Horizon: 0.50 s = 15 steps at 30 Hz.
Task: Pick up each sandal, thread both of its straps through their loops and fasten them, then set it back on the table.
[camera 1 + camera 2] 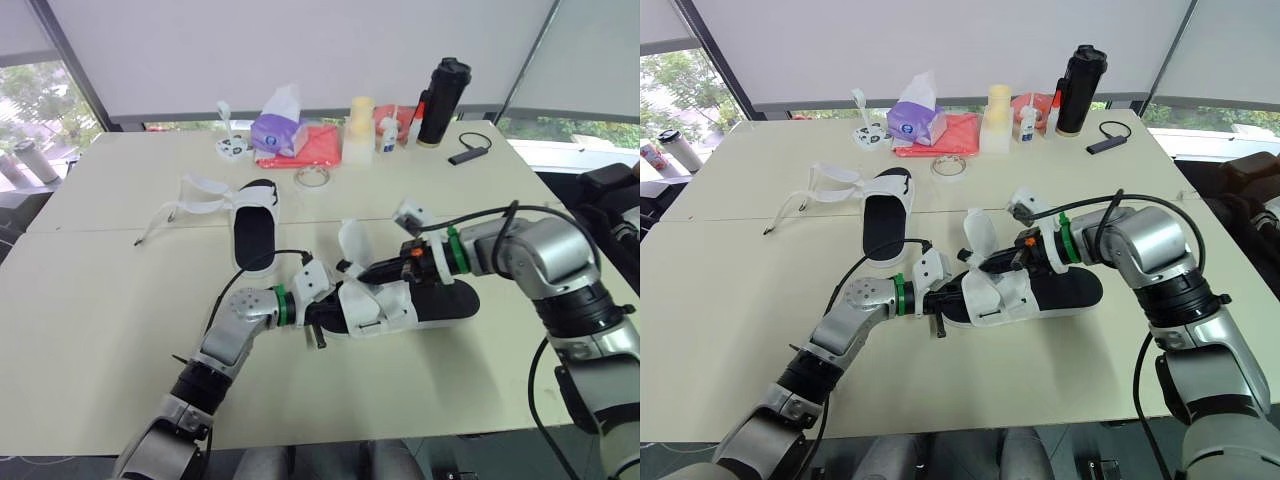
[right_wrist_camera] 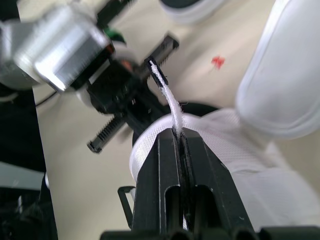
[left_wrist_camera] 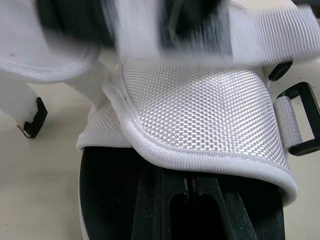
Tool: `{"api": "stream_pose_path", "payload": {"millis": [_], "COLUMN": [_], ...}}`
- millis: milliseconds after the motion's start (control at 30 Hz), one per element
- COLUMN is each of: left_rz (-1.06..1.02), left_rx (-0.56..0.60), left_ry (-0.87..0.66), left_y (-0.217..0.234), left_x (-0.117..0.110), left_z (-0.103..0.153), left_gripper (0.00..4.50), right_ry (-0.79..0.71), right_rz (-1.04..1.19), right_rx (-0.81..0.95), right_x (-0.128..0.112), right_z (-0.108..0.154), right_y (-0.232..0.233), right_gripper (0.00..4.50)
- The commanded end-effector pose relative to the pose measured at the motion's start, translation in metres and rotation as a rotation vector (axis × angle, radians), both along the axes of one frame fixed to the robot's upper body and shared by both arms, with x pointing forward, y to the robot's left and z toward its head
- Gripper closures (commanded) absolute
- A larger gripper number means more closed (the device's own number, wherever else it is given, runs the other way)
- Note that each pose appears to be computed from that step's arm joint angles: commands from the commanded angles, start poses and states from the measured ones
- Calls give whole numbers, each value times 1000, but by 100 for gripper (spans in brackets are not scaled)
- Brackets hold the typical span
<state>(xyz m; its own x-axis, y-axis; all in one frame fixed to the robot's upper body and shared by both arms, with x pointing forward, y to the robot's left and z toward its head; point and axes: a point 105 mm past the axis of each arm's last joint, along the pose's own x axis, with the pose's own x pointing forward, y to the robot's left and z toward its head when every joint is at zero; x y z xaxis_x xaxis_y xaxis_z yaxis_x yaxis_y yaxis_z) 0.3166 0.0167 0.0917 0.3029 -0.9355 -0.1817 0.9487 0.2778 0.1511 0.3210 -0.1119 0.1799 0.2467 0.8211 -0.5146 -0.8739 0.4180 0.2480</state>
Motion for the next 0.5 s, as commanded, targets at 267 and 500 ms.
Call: {"api": "stream_pose_path", "payload": {"millis": [267,500], "left_rz": [-6,-9], "left_rx": [3,6], "left_ry": [-15,-20], "left_y": [0,0], "left_x": [-2,-2], "left_z": [0,0], "left_gripper": [450,450], "right_ry": [-37,51], "right_rz": [-218,-331], "right_rx": [290,343], "right_x": [9,9], "right_z": [53,25], "right_y": [-20,-23], "right_gripper": [446,446]}}
